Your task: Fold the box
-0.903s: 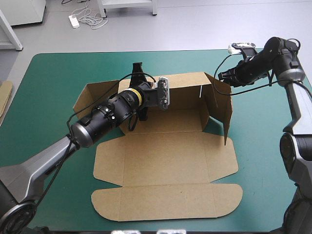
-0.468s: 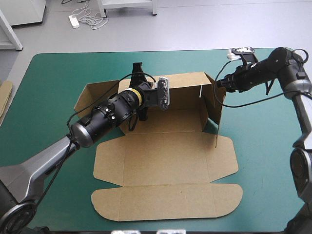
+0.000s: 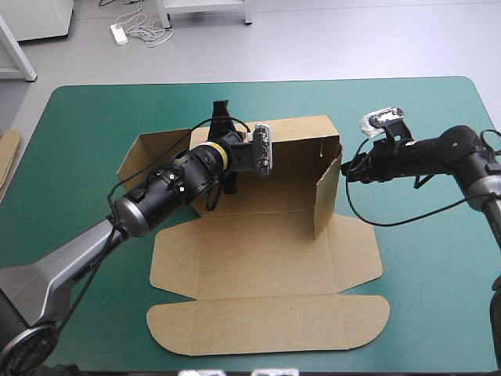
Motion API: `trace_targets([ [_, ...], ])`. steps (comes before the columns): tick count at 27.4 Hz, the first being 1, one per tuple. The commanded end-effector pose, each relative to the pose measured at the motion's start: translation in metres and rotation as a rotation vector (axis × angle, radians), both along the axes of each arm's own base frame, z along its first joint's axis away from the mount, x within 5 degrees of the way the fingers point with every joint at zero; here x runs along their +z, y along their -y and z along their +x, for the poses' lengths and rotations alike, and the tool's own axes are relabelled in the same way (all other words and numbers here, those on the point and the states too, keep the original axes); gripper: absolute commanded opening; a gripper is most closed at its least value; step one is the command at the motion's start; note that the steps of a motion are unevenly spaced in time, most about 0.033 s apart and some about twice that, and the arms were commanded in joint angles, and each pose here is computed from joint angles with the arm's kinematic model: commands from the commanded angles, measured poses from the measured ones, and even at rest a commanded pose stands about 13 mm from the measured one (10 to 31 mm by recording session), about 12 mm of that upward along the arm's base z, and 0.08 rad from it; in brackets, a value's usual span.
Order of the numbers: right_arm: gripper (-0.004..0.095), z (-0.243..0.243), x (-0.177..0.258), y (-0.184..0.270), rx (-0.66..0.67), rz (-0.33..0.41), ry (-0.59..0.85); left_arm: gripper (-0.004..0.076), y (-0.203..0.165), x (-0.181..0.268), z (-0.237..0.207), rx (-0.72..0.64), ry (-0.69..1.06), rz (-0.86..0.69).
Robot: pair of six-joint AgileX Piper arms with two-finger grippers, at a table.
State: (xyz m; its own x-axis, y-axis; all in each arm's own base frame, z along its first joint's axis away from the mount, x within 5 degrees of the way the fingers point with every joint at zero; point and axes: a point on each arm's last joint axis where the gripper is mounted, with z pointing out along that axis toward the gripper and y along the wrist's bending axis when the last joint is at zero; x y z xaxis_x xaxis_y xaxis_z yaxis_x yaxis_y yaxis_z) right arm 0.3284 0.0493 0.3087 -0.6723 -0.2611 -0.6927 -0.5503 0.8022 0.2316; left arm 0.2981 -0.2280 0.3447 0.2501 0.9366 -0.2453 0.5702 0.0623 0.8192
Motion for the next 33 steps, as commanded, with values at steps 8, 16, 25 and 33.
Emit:
trace_targets([
  [8,0.0352,-0.011,0.018,-0.007,0.083,0.071,0.096,-0.0009,0.001,0.017,-0.008,-0.001,0.011,-0.092],
  [16,0.0352,-0.012,0.019,-0.007,0.111,0.051,0.123,-0.0009,0.001,0.017,-0.007,-0.002,0.013,-0.094],
  [25,0.0353,-0.011,0.019,-0.007,0.12,0.027,0.152,-0.0009,0.002,0.013,-0.004,0.006,0.084,-0.147],
  [33,0.0411,-0.004,0.023,-0.007,0.149,-0.001,0.274,-0.0009,0.004,-0.003,-0.004,-0.014,0.074,-0.125],
])
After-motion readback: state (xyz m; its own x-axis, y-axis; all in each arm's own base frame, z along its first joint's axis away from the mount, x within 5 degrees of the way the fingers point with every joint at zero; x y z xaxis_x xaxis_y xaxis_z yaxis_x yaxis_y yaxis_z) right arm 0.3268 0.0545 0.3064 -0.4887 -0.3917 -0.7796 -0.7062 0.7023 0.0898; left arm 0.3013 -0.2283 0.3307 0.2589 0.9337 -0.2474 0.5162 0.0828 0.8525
